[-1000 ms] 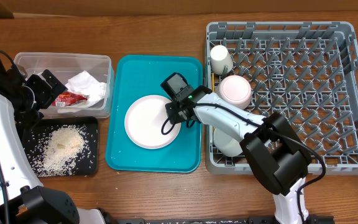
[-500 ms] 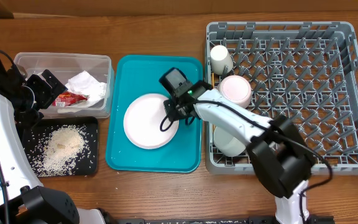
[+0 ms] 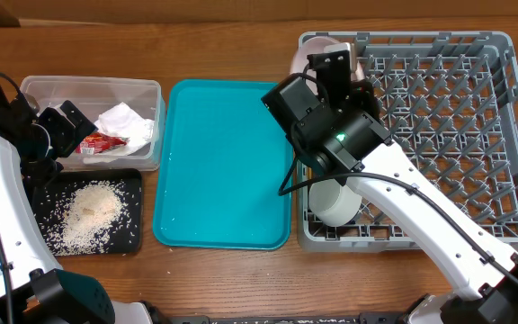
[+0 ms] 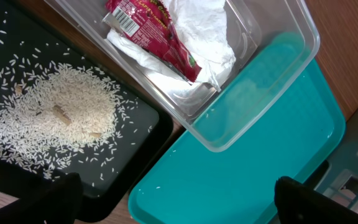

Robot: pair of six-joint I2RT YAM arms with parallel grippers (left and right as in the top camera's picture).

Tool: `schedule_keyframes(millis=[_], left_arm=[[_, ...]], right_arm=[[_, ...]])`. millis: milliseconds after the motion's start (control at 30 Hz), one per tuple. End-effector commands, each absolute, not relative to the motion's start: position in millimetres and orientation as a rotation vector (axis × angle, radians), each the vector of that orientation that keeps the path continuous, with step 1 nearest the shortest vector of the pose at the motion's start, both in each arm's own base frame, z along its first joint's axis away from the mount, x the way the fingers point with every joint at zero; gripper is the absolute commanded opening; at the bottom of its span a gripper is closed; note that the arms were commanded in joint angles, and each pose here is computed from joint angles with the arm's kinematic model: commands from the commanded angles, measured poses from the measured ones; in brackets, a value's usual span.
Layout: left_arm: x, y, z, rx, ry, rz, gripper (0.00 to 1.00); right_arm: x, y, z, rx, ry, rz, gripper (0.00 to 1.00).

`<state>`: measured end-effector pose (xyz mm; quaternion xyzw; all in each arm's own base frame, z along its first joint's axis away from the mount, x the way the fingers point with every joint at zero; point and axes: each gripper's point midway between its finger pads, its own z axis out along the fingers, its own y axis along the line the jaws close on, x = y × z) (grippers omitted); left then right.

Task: Sort waste into correct bins and load items into the dishwasher
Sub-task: 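Carry the white plate right to the back of the rack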

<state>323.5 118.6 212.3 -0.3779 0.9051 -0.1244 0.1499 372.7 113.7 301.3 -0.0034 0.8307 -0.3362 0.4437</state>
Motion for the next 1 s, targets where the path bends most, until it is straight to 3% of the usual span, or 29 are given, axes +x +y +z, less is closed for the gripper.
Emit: schedule_keyframes(millis=[0, 300, 467, 733, 867, 967], left_arm=[[325, 122, 221, -1.089, 2.570, -0.348, 1.00], [325, 122, 221, -1.089, 2.570, -0.348, 1.00], [325, 122, 221, -1.089, 2.570, -0.348, 1.00], [325, 122, 221, -1.089, 2.570, -0.348, 1.00], [325, 122, 221, -1.089, 2.570, -0.348, 1.00], [325, 122, 221, -1.089, 2.570, -0.348, 1.00]], right_arm=[[371, 79, 328, 0.117, 1.937, -0.989, 0.04], [381, -18, 311, 0.350, 2.055, -1.091, 0.04], [384, -56, 280, 0.481, 2.227, -0.946, 0.04], [389, -62, 251, 0.442, 2.384, -0.845, 0.04], [393, -63, 233, 0.374, 2.445, -0.916, 0.04], [391, -81, 244, 0.379, 2.361, -1.121, 0.04]])
